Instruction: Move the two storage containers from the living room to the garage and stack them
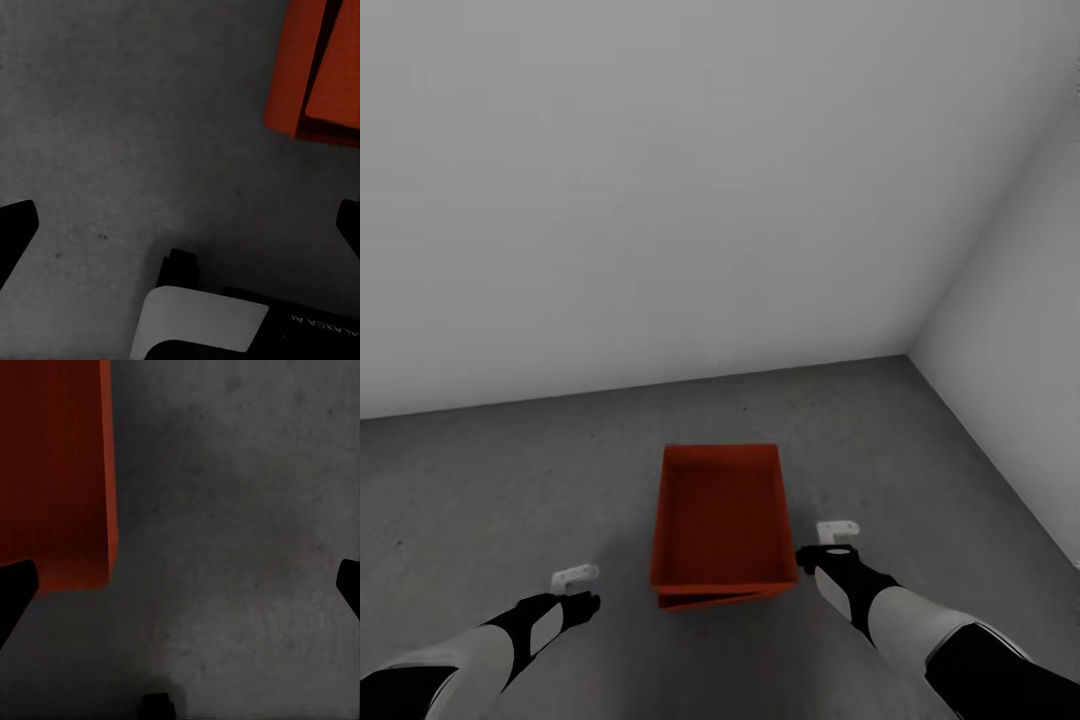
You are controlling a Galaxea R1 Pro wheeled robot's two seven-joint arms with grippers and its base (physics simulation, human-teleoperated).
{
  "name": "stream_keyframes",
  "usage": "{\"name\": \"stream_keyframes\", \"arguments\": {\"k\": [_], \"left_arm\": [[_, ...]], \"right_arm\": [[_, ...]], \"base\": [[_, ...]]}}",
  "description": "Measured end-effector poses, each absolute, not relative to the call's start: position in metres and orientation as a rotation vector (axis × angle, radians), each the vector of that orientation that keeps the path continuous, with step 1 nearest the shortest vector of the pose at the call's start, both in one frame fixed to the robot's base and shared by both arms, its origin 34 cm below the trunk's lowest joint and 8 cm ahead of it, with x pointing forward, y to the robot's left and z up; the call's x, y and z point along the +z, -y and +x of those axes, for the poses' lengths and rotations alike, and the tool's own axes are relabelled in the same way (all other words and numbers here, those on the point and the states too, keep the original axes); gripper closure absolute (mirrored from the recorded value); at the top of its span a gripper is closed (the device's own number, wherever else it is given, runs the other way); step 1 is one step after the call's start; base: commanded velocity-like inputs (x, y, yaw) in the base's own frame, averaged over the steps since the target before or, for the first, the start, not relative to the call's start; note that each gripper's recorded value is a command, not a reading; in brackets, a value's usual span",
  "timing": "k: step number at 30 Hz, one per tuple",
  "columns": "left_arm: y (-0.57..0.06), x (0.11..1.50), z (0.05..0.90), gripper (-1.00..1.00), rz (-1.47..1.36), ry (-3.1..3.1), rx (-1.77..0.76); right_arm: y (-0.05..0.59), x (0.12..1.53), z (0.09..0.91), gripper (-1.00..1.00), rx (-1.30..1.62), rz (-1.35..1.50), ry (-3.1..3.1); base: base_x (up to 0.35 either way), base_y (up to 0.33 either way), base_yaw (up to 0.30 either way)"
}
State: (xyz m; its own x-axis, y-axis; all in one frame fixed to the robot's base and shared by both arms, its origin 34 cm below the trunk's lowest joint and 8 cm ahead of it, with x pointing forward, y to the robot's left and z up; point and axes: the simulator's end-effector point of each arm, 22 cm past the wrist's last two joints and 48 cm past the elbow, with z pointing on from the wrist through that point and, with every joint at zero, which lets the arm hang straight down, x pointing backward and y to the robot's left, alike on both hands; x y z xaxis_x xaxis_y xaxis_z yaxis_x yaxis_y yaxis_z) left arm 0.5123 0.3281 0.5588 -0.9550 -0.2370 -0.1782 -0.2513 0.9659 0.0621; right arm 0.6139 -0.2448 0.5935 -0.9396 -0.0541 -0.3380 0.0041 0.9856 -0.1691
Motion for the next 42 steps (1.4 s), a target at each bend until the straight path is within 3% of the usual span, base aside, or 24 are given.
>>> {"name": "stream_keyframes", "arguments": {"k": [10, 42], "left_arm": [[-0.329, 0.559, 0.513, -1.00, -0.369, -2.944, 0.128], [-0.333, 0.558, 0.508, -1.00, -0.370, -2.939, 0.146]], "right_arm": [[0.243, 0.594, 0.614, -1.00, -0.233, -0.036, -2.782], [0.235, 0.594, 0.615, -1.00, -0.208, -0.043, -2.780]], "base": [[-0.273, 0.000, 0.000], [-0.006, 0.000, 0.000]]}}
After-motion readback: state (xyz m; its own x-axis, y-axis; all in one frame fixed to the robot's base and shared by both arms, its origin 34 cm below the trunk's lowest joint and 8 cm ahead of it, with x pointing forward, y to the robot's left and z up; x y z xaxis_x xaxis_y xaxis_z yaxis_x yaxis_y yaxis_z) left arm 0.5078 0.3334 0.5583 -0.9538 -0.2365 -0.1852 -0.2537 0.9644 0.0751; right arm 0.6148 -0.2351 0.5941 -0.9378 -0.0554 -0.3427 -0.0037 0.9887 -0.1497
